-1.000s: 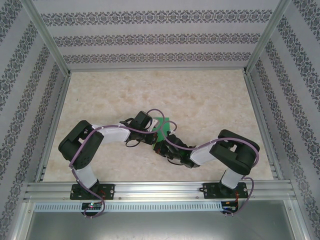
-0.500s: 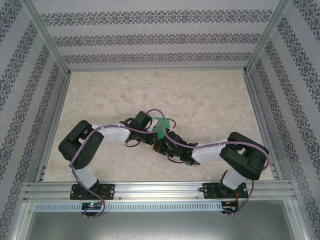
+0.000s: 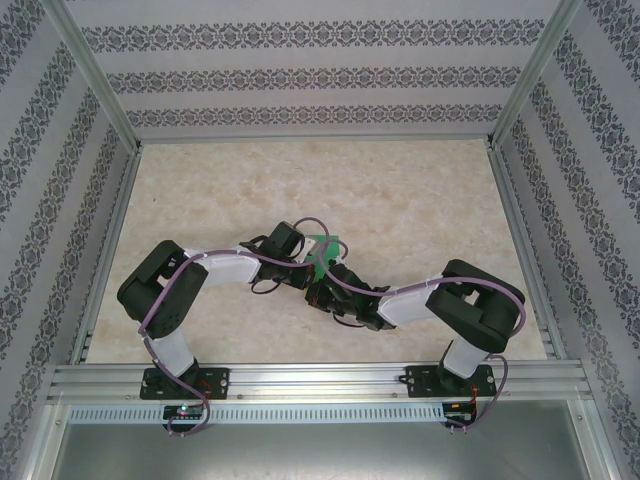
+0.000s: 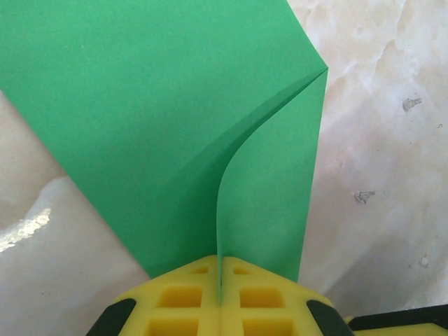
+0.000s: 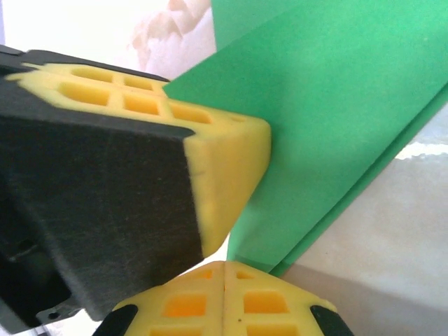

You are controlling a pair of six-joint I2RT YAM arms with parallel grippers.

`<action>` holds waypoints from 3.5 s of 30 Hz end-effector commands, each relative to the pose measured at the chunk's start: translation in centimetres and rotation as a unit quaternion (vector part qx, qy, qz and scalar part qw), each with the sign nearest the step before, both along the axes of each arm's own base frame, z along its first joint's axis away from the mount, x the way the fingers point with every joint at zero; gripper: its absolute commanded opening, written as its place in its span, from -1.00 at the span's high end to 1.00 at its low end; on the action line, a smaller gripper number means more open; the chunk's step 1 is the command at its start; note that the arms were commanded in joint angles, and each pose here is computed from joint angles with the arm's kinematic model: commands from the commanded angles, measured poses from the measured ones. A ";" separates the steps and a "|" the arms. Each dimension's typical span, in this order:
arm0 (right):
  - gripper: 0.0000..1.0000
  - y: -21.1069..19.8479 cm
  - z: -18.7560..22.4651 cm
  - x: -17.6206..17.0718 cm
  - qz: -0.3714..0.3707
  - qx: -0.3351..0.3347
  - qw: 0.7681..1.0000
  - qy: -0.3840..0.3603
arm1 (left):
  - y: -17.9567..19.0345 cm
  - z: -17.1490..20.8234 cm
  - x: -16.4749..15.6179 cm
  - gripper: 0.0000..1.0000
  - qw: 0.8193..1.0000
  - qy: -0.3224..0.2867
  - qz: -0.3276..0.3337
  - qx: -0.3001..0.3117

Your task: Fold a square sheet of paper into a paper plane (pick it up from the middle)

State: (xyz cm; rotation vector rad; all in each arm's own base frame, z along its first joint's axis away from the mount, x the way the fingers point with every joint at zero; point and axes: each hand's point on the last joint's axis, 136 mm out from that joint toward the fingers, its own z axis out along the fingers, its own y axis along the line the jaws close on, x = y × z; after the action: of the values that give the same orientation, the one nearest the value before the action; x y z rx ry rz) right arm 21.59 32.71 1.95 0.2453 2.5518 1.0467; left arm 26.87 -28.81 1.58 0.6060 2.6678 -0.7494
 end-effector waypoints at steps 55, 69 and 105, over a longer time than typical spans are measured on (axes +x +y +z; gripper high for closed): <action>1.00 -1.6 1.6 0.7 0.003 0.001 1.000 0.003 | 3.2 -4.6 -4.2 1.00 0.992 0.092 -0.007 0.087; 1.00 -3.1 1.3 1.7 -0.027 0.027 0.999 0.011 | 2.9 -4.1 -3.9 1.00 0.993 0.088 -0.006 0.080; 1.00 -4.7 -4.0 0.5 -0.035 -0.063 0.993 0.089 | 2.8 -4.5 -3.8 1.00 0.992 0.095 -0.012 0.083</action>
State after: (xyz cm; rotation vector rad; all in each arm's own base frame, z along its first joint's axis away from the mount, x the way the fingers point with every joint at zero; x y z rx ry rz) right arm 23.25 30.73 1.26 0.3275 2.6188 1.0621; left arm 27.03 -29.16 1.58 0.6202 2.6945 -0.7483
